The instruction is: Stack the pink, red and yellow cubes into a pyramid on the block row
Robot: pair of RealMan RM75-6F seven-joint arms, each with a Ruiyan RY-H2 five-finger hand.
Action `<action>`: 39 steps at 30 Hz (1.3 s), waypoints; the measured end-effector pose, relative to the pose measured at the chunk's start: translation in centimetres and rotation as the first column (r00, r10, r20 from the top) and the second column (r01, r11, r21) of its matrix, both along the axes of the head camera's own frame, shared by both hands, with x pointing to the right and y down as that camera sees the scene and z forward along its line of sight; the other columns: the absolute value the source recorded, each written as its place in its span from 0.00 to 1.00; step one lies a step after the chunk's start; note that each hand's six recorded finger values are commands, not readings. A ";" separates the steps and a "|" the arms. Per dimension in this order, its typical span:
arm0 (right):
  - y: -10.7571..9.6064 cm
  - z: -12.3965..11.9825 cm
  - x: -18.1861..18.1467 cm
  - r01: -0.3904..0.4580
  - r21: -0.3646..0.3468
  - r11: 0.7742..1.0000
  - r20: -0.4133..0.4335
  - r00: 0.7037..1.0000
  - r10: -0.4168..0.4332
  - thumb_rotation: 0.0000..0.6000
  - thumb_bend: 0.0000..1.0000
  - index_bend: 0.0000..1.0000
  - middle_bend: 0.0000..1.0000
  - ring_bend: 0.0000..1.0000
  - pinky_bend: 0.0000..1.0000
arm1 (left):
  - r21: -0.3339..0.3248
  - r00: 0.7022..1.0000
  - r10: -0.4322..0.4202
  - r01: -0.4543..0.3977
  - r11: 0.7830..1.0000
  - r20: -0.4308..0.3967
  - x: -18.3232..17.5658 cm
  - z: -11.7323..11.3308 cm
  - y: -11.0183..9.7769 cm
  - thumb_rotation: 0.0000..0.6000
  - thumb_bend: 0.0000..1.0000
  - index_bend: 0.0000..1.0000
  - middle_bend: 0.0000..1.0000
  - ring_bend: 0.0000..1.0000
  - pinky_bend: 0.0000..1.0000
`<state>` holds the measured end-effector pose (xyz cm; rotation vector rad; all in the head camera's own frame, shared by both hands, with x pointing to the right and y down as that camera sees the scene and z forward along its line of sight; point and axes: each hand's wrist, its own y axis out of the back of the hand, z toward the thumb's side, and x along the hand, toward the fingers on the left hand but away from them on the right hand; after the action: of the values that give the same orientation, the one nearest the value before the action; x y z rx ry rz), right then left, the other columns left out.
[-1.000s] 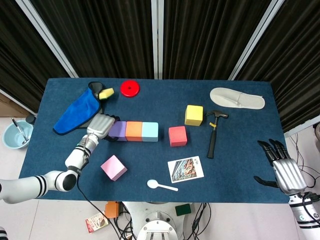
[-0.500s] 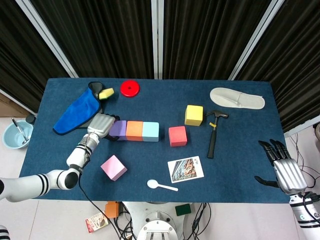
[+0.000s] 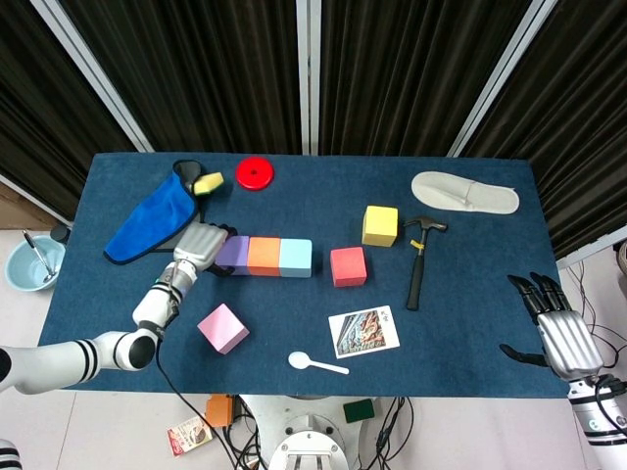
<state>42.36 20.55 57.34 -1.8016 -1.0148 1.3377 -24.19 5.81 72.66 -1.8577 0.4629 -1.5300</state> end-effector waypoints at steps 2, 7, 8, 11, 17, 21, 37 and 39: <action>0.0 0.0 0.0 0.000 0.001 1.000 0.001 1.000 0.000 1.00 0.04 0.00 0.09 0.00 0.04 | -0.002 1.000 0.000 0.000 1.000 0.002 0.0 0.0 0.0 0.78 0.18 0.23 0.23 0.31 0.34; -0.1 0.1 0.0 0.000 -0.002 1.000 0.002 1.000 0.000 1.00 0.06 0.00 0.10 0.00 0.04 | -0.005 1.000 -0.001 0.001 1.000 0.001 0.0 0.0 0.1 0.76 0.18 0.20 0.18 0.27 0.33; -0.1 0.1 0.0 0.000 -0.001 1.000 0.002 1.000 0.000 1.00 0.06 0.00 0.10 0.00 0.04 | -0.004 1.000 -0.001 0.001 1.000 0.001 0.0 0.0 0.1 0.76 0.18 0.19 0.18 0.27 0.33; -0.1 0.0 -0.1 0.002 0.000 1.000 0.005 1.000 -0.002 1.00 0.06 0.00 0.10 0.00 0.04 | -0.005 1.000 0.002 -0.002 1.000 0.001 0.0 0.0 0.1 0.76 0.18 0.17 0.14 0.24 0.33; -0.2 0.0 -0.2 0.004 0.003 1.000 0.007 1.000 -0.004 1.00 0.06 0.00 0.10 0.00 0.04 | -0.021 1.000 0.012 -0.012 1.000 0.007 -0.1 -0.2 0.4 0.72 0.18 0.13 0.07 0.16 0.30; -0.2 -0.1 -0.3 0.006 0.005 1.000 0.007 1.000 -0.006 1.00 0.06 0.00 0.10 0.00 0.04 | -0.009 1.000 0.014 -0.014 1.000 0.007 -0.1 -0.6 0.3 0.73 0.18 0.12 0.06 0.14 0.28; -0.4 -0.3 -0.7 0.016 0.010 1.000 0.023 1.000 -0.016 1.00 0.06 0.00 0.07 0.00 0.04 | 0.068 0.994 -0.032 0.024 0.997 0.107 -4.9 -4.0 0.2 0.87 0.18 0.12 0.06 0.14 0.26; -0.5 -0.3 -0.8 0.019 0.011 1.000 0.024 1.000 -0.019 1.00 0.06 0.00 0.07 0.00 0.04 | 0.084 0.993 -0.040 0.031 0.996 0.112 -5.1 -3.6 -0.2 0.88 0.18 0.12 0.06 0.13 0.26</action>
<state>41.52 20.09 57.08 -1.8187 -1.0133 1.3004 -29.32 5.62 69.03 -1.6985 0.5006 -1.6070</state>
